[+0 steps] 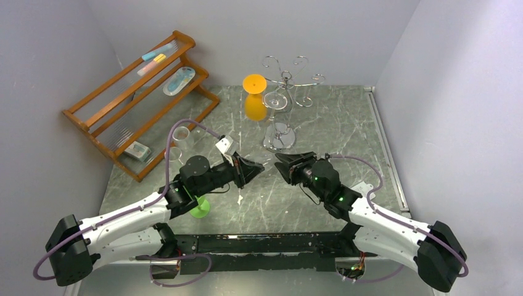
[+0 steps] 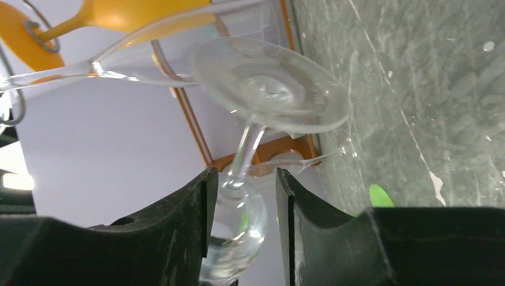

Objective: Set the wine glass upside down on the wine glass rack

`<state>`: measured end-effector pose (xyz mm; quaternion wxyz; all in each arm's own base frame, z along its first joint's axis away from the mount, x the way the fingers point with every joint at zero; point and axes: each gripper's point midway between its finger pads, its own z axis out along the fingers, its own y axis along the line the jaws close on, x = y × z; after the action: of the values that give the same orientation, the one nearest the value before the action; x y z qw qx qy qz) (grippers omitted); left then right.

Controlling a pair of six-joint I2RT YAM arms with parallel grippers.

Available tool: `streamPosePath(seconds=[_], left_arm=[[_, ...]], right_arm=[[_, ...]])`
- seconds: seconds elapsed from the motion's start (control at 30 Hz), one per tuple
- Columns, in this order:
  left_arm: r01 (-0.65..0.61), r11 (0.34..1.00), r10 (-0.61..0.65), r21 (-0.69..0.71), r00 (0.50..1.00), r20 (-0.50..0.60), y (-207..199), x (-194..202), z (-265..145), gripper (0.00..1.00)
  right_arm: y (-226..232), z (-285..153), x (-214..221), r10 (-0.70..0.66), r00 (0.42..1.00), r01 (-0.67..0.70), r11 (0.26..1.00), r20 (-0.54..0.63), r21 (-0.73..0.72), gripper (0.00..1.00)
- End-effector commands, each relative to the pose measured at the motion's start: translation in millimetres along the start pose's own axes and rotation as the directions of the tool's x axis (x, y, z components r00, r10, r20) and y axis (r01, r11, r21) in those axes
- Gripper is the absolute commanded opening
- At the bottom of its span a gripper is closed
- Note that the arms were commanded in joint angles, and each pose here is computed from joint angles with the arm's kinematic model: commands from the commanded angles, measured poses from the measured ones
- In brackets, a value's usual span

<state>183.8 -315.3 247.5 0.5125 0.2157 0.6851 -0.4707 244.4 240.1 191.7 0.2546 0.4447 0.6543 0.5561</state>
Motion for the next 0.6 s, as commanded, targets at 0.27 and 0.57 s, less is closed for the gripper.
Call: streamPosePath(seconds=[0.27, 0.57], left_arm=[[-0.027, 0.987, 0.015, 0.158, 0.997, 0.072, -30.8, -15.5, 0.1, 0.05], [0.01, 0.986, -0.015, 0.168, 1.0, 0.024, -28.8, 2.2, -1.3, 0.18]], right_arm=[[7.9, 9.6, 16.0, 0.0, 0.998, -0.001, 1.0, -0.071, -0.012, 0.23], [10.8, 1.6, 7.1, -0.033, 0.999, 0.031, 0.998, -0.036, -0.059, 0.0]])
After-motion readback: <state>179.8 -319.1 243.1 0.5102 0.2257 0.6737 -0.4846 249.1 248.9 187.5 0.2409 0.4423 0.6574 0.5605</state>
